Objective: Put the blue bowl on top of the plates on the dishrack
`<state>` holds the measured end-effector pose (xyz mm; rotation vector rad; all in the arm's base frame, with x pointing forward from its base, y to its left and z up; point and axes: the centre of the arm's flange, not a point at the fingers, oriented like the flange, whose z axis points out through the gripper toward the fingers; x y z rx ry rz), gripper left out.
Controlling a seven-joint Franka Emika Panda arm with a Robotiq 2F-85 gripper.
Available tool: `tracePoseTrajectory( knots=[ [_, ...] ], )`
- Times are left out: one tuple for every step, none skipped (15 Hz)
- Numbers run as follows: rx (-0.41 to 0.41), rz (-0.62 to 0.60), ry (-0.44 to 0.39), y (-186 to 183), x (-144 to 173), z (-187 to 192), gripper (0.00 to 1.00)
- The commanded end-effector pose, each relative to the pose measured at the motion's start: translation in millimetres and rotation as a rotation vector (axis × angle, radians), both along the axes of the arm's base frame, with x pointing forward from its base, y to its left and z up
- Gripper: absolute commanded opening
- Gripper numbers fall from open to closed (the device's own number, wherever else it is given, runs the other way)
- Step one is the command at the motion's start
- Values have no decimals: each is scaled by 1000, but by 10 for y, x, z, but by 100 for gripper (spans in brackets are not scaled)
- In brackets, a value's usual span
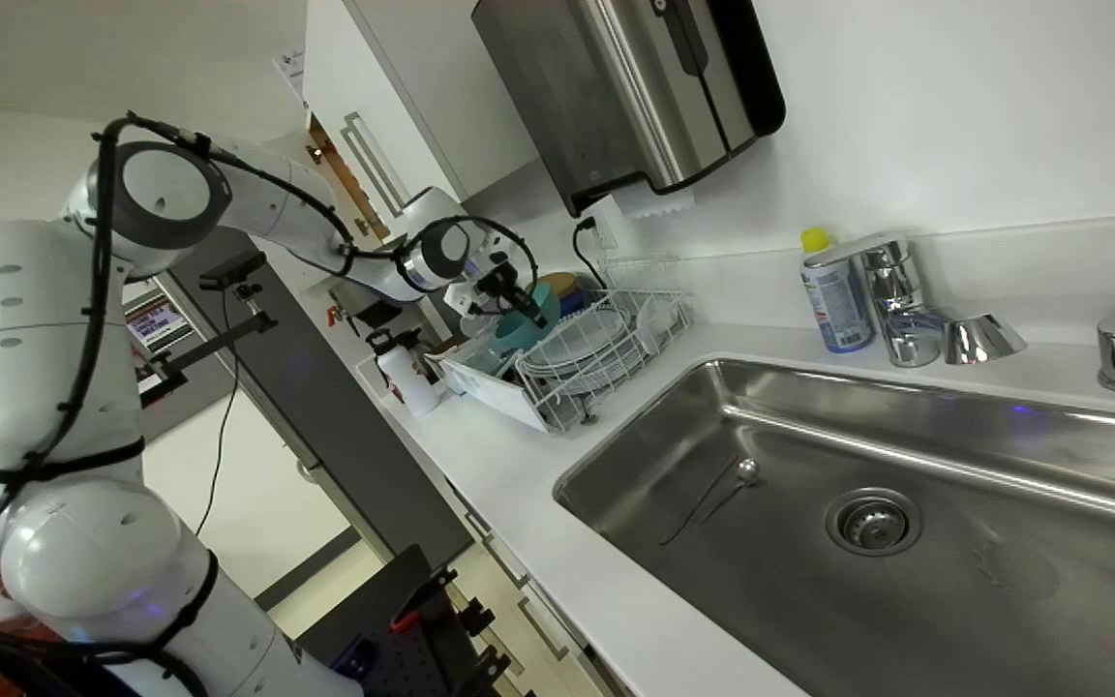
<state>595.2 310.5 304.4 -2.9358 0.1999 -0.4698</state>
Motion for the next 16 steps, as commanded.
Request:
tracePoseTrajectory(
  knots=[
    [-11,-22,-9,103,218,-54,1],
    [-14,-24,-8,103,243,-80,1],
    [-16,-25,-9,104,263,-101,1],
    [-20,-26,-9,107,282,-119,1],
    [-22,-26,-8,111,297,-134,1],
    [-23,-24,-6,116,308,-144,1],
    [-24,-23,-4,124,317,-147,1],
    [-23,-21,2,136,318,-143,19],
    [-23,-18,8,146,315,-139,31],
    [-20,-17,14,155,304,-113,37],
    [-20,-16,20,160,289,-84,44],
    [-20,-15,21,163,263,-37,53],
    [-19,-15,19,168,245,4,60],
    [-17,-14,15,170,227,50,68],
    [-13,-15,7,158,187,125,75],
    [-8,-16,2,147,164,179,83]
  ],
)
